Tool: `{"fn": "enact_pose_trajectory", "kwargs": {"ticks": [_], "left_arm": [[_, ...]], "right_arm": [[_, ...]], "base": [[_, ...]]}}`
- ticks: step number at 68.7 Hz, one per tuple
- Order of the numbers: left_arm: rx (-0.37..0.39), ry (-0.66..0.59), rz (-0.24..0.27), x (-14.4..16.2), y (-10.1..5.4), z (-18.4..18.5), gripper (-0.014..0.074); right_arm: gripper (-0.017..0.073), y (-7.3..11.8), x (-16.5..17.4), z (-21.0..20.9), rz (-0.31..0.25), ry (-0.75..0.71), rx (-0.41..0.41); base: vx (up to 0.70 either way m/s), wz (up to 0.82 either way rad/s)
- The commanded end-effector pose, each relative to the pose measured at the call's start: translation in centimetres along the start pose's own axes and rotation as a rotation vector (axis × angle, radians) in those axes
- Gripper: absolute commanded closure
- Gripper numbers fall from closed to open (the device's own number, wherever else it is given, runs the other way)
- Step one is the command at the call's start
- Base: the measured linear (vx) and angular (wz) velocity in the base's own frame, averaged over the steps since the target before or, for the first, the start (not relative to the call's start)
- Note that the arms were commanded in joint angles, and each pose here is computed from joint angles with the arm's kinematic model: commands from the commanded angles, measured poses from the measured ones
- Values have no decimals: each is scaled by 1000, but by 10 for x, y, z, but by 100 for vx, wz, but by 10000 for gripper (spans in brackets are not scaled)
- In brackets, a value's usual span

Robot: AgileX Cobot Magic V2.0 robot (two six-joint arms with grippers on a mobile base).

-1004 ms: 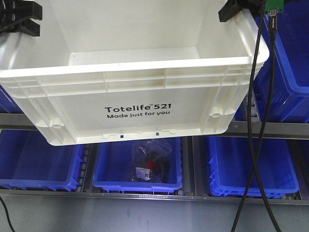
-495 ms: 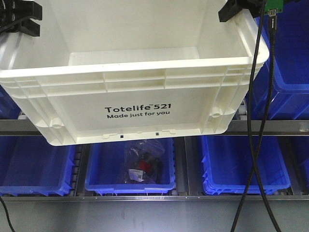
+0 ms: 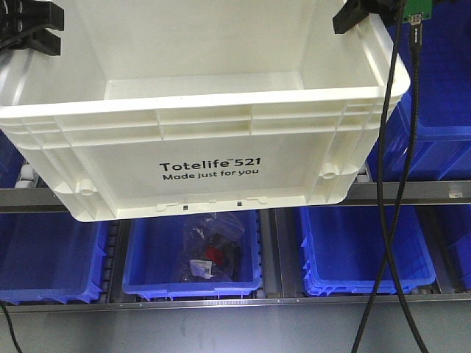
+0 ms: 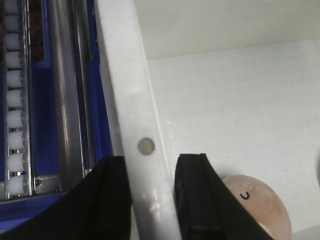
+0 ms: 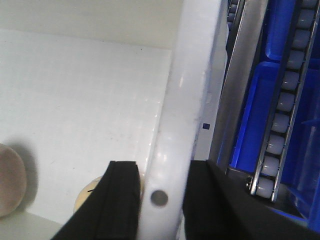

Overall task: Place moving items into box and shelve
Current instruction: 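Hold the crate with both grippers while the base faces the shelf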

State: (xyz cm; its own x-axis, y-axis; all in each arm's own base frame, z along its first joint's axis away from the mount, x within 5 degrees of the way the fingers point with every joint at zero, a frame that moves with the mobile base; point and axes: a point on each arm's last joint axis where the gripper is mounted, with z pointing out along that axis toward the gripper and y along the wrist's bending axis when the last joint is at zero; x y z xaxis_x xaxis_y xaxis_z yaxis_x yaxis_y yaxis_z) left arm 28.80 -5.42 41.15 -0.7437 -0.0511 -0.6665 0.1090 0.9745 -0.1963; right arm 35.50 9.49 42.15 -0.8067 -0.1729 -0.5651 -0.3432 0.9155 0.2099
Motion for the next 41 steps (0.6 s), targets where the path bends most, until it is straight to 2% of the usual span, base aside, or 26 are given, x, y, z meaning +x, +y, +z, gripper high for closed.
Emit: {"fn": "enact_pose_trajectory", "kwargs": {"ticks": [1,41], "left_arm": [[104,-202,3,-15,-16,-30,610],[104,-202,3,-15,-16,-30,610]], "right_arm": [[570,25,-4,-41,-24,-133,-133],[570,25,-4,-41,-24,-133,-134]], "base": [[0,0],[0,0]]}}
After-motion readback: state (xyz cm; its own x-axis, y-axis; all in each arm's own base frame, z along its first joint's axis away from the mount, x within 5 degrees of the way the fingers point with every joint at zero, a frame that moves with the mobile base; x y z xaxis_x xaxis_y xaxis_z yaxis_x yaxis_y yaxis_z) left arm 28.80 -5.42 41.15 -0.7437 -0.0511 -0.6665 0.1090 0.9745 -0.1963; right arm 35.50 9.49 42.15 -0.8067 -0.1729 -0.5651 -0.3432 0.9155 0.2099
